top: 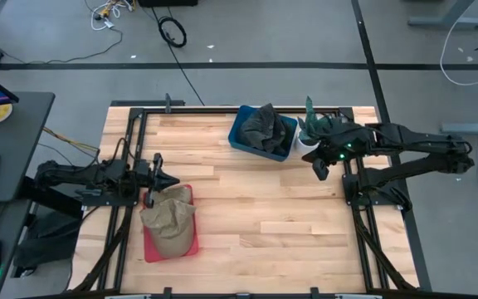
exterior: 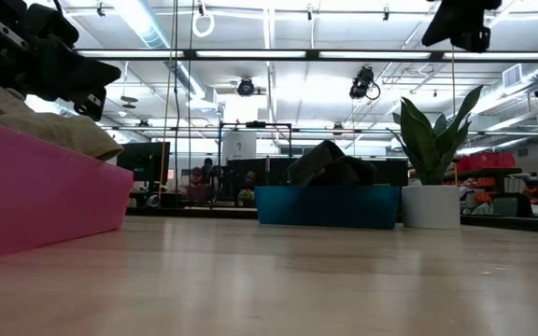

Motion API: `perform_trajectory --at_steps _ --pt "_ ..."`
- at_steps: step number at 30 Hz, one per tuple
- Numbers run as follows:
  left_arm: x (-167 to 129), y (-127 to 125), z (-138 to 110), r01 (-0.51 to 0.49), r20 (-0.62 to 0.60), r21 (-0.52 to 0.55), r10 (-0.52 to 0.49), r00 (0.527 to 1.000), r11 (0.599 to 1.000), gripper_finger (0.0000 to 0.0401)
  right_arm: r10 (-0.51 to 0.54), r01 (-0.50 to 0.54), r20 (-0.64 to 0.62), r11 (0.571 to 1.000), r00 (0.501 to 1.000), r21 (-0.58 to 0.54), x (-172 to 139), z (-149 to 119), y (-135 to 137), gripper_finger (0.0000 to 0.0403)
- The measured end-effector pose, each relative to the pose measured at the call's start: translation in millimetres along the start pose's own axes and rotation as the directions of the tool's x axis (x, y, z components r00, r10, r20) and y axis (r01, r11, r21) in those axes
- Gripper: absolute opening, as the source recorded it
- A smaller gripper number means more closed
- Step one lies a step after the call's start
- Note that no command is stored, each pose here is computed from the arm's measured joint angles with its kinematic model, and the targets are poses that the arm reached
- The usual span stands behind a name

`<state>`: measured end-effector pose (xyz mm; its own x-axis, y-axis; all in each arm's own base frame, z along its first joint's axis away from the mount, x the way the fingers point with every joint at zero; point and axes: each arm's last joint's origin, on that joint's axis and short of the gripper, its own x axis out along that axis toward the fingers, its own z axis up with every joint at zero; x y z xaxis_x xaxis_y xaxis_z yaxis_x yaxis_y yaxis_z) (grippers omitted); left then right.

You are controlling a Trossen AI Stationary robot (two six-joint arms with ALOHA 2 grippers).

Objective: Pick & Place hat
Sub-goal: Return to Home Position

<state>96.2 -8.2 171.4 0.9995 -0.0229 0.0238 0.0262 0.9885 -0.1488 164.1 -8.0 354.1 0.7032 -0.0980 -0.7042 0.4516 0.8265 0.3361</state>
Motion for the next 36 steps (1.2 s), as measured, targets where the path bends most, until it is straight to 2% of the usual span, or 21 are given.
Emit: perform_trajectory --at_steps 5,9,16,20,24,29,36 --pt "0.0 0.0 0.2 0.000 0.002 0.001 0.000 1.000 1.000 0.0007 0.096 -0.098 0.123 0.995 0.988 0.015 10.3 -22.8 -10.4 0.0003" --pt "0.0 0.0 0.2 0.000 0.003 0.001 0.000 1.000 1.000 0.0007 0.200 -0.205 0.231 0.979 0.952 -0.003 19.7 -40.3 -15.0 0.0004" --pt "0.0 0.0 0.3 0.001 0.005 0.001 -0.001 1.000 1.000 0.0007 0.345 -0.330 0.314 0.939 0.885 -0.100 23.5 -69.8 -20.6 0.0003" --pt "0.0 0.0 0.3 0.001 0.005 0.001 -0.001 1.000 1.000 0.0007 0.434 -0.391 0.379 0.901 0.817 -0.187 24.9 -82.3 -22.0 0.0003" --pt "0.0 0.0 0.4 0.001 0.006 0.001 -0.001 1.000 1.000 0.0007 0.470 -0.364 0.426 0.879 0.773 -0.308 18.9 -92.0 -27.5 0.0002" --pt "0.1 -0.1 0.3 0.001 0.006 0.000 -0.001 1.000 1.000 0.0007 0.453 -0.240 0.551 0.877 0.700 -0.416 0.1 -99.3 -42.7 0.0003" --pt "0.1 0.0 0.4 0.001 0.007 0.001 -0.001 1.000 1.000 0.0007 0.500 -0.259 0.672 0.864 0.546 -0.432 -16.4 -118.4 -65.3 0.0002"
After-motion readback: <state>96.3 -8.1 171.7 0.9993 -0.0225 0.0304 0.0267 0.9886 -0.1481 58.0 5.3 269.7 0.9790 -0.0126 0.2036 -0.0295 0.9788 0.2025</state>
